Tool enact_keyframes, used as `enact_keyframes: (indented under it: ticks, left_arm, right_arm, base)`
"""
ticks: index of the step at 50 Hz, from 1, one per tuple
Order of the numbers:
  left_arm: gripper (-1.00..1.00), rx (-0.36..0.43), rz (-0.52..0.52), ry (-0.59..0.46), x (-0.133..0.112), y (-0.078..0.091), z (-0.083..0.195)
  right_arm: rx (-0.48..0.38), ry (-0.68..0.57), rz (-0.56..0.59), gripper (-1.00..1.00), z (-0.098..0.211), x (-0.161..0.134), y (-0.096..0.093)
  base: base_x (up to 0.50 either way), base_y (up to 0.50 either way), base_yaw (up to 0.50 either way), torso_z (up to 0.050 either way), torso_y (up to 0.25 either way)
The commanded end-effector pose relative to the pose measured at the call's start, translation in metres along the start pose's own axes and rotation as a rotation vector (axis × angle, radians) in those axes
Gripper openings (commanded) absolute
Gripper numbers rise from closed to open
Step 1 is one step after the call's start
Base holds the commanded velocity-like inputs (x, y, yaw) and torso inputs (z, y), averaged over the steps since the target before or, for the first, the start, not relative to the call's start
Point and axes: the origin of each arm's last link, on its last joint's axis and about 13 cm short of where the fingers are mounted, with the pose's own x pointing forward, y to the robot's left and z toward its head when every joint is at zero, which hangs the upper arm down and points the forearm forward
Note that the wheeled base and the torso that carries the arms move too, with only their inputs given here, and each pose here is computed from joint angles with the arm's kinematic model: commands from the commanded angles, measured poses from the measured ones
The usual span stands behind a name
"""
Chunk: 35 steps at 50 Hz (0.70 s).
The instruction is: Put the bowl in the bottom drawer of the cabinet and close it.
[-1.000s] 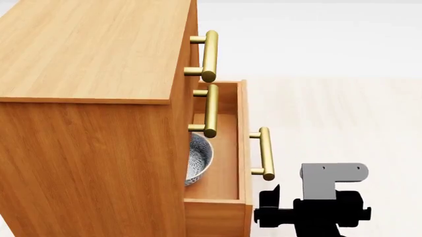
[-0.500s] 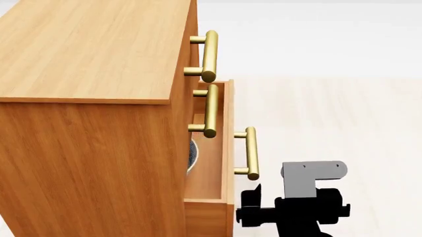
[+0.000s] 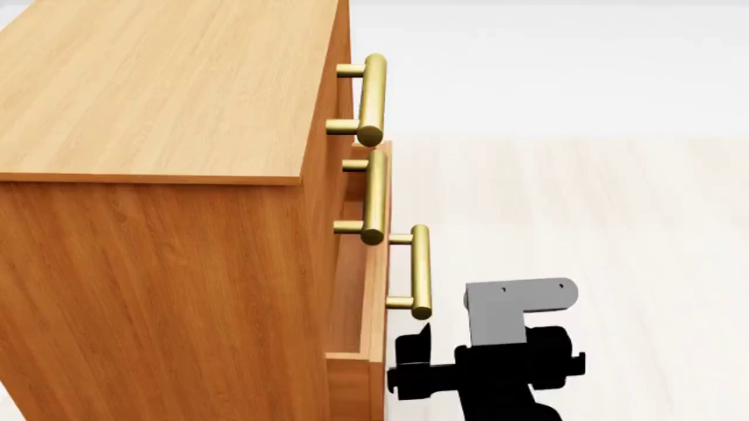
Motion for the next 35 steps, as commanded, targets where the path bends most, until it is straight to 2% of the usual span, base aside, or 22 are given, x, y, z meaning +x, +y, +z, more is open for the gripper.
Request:
enact_keyframes:
  ticks: [1,27,35]
  left_arm:
    - [1.0,-0.004,0.005,0.001,0.001,0.0,0.0]
    - [1.0,-0.012,0.008,-0.002,0.0,0.001,0.001]
    - [1.0,-0.011,0.006,-0.002,0.0,0.001,0.001]
  right_arm:
    - [0.007,-0.005,0.04,1.0,0.001,0.006,0.013]
    - [-0.018,0.0,0.126,1.0,-0.001,0.01,0.035]
    - [-0.022,0.012,0.134,1.0,-0.008,0.009,0.037]
  base:
    - [0.0,0.0,0.0,0.0,0.0]
    - [0.0,0.0,0.0,0.0,0.0]
    - [0.0,0.0,0.0,0.0,0.0]
